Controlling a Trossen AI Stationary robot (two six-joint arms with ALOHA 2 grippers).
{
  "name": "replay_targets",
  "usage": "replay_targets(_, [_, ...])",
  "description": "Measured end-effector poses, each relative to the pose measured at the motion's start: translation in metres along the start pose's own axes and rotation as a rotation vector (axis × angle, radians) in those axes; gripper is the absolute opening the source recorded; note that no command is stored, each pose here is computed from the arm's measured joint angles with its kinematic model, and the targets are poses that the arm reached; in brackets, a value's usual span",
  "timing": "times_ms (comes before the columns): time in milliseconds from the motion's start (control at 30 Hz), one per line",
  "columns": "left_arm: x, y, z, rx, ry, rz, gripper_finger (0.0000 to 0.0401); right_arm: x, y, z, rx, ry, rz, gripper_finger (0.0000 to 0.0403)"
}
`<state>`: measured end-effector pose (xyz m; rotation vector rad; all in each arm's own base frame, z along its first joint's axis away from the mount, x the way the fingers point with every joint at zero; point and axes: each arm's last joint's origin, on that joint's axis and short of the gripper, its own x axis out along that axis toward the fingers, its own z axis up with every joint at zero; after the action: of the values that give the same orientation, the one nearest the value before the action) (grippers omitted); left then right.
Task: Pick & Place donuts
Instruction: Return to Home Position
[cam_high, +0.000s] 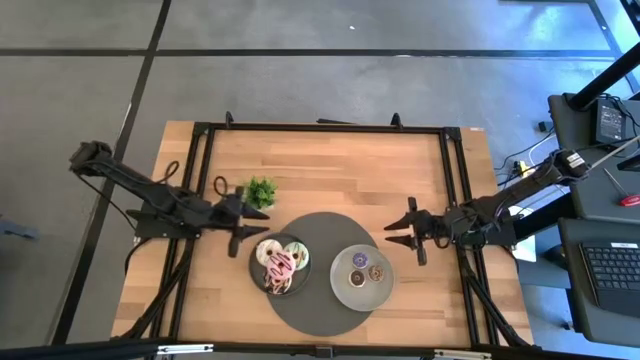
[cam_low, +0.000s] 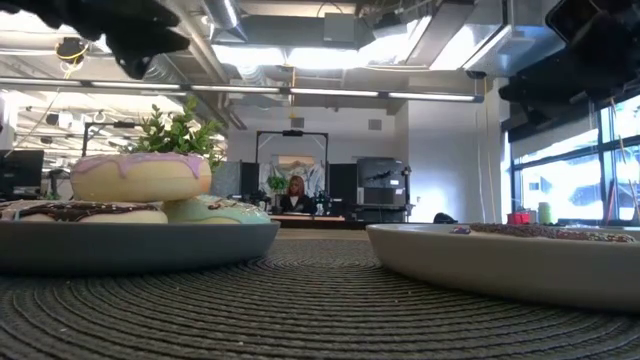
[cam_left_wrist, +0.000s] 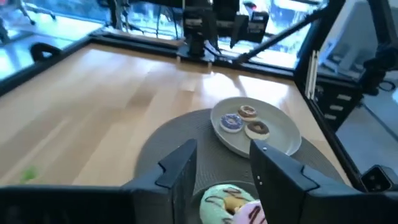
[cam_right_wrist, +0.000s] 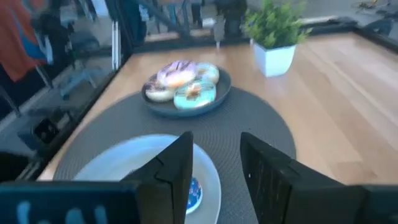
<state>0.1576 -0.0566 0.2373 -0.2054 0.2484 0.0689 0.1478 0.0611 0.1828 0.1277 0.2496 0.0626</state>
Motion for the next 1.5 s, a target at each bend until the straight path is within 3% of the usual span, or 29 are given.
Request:
replay_targets(200, [-0.021,0.017,-0.011,-0.007,-0.081,0.070,0.0146,-0.011,-0.011,-0.008,0.040,-0.088,-0.011,0.0135])
replay_targets(667, [-0.052,0.044,-0.034,-0.043,-0.259,0.087,0.0146,-0.030,-0.033,-0.027,0.052,-0.179,-0.080,0.0135])
replay_targets(933, [-0.051,0.058,-0.049,-0.026,-0.280,0.131,0.0146,-0.037,-0.046,-0.025,0.068,-0.205,-0.152,0.0135])
replay_targets(1167, [-0.045,0.069,-0.063,-0.026,-0.278,0.147,0.0147,-0.043,-0.052,-0.024,0.084,-0.228,-0.137,0.0135])
replay_targets(1500, [-0.044,0.077,-0.062,0.005,-0.280,0.168,0.0153,-0.050,-0.057,-0.018,0.061,-0.312,-0.117,0.0136])
